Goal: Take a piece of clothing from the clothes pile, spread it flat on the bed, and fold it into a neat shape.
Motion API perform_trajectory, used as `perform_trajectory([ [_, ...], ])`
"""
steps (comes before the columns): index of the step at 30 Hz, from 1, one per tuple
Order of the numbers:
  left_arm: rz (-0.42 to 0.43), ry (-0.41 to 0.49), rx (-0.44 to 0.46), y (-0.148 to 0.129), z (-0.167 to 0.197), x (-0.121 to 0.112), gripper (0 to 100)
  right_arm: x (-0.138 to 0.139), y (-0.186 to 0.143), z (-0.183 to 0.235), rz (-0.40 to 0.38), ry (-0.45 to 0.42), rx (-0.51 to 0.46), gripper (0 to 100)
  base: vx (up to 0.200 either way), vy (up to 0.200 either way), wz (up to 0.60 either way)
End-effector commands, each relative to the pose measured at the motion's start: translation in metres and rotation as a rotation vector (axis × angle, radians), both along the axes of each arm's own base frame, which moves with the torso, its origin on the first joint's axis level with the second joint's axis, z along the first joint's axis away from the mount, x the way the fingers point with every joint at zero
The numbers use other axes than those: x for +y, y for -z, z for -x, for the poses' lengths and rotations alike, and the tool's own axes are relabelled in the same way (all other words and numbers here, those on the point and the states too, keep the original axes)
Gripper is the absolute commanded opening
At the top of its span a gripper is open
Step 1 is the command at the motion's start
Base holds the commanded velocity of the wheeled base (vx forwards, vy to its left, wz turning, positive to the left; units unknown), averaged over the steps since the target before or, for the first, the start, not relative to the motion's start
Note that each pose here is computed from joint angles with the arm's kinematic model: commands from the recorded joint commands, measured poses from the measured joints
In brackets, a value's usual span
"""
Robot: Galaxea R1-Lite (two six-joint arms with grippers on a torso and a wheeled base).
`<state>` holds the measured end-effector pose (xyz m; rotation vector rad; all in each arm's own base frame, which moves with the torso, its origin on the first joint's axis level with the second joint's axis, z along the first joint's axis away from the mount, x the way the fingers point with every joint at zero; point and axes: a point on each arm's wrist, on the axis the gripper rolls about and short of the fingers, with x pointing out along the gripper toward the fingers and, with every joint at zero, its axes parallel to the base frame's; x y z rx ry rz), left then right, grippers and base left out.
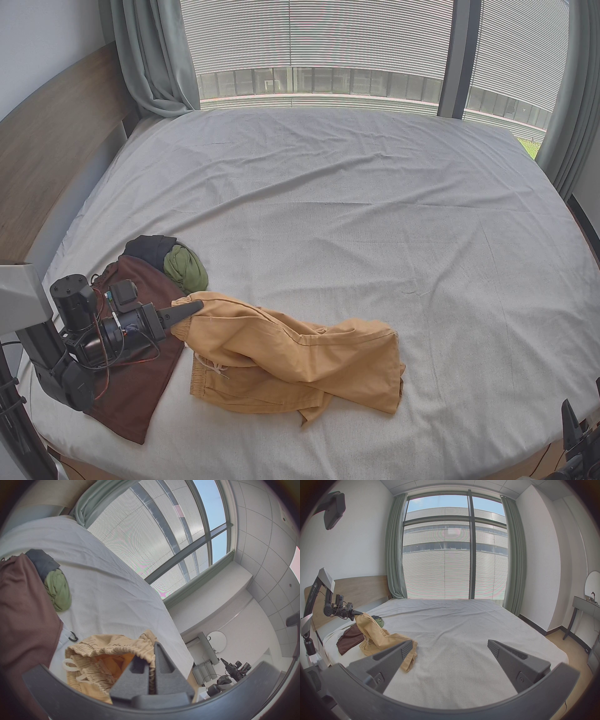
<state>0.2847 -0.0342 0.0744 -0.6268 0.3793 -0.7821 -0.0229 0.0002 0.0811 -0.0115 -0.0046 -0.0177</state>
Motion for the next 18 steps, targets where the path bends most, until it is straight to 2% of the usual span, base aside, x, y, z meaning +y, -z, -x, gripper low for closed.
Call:
perform_trajectory([
  [1, -0.002, -0.017, 0.001, 0.0015, -0.0024, 0.0047, 0, 0.0, 0.0053, -0.0001, 0.001, 0.001, 0.002, 100, 0.0, 0.0, 0.0],
  [16, -0.004, -0.019, -0.014, -0.0011, -0.0028, 0.0039, 0, 0.0001, 0.0053, -0.0001, -0.005, 0.001, 0.002, 100, 0.0, 0.0, 0.0],
  [18, -0.011, -0.02, -0.018, -0.0003, -0.0034, 0.0043, 0, 0.0, 0.0024, 0.0, -0.003, 0.002, -0.026, 100, 0.0, 0.0, 0.0],
])
